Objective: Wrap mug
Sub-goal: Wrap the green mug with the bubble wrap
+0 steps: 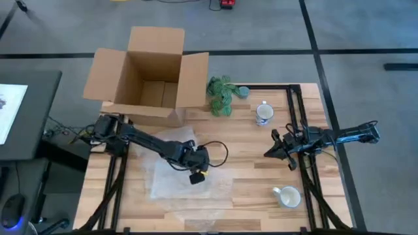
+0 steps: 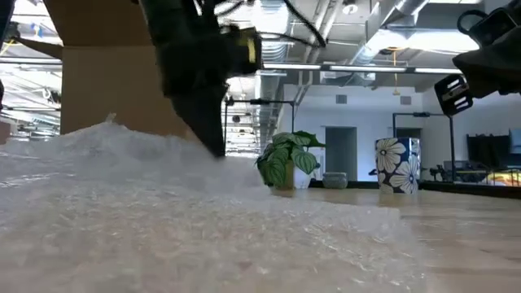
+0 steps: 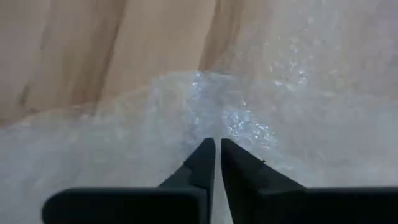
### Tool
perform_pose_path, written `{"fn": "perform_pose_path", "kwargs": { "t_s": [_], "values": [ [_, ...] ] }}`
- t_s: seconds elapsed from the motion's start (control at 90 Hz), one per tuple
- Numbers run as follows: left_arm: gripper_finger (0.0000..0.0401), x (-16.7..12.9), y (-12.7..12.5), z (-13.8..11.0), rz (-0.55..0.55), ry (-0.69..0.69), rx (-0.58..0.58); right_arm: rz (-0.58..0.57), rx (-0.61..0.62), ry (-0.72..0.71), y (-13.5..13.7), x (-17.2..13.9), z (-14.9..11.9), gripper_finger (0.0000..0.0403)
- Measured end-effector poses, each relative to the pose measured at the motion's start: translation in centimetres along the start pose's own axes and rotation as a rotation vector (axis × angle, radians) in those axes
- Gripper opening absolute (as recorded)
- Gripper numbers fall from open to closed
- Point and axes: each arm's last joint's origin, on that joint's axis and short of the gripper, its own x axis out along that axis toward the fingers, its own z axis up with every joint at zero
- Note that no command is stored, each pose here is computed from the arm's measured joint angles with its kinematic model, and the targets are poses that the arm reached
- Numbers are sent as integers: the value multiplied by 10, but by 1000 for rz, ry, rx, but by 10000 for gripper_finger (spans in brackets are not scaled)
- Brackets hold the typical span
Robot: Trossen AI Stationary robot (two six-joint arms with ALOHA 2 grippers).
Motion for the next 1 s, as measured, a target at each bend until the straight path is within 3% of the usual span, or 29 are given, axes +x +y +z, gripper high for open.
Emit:
{"fn": "perform_pose_path", "kwargs": {
  "t_s": [0.233,0.367,0.478,0.567,0.867,1.0],
  "values": [
    [0,-91,-1,19,-120,-277,-101,1,0,0,0,0,0,0],
    [0,-111,6,17,-127,-311,-51,0,0,0,0,0,0,0],
    [3,-97,11,14,-73,-217,41,0,0,0,0,0,0,0],
    [22,-82,15,16,-94,-130,92,0,0,0,0,0,0,0],
    [162,-17,21,21,-73,65,155,0,0,0,0,0,0,0],
    [199,14,20,18,-94,164,129,0,0,0,0,0,0,0]
  ]
}}
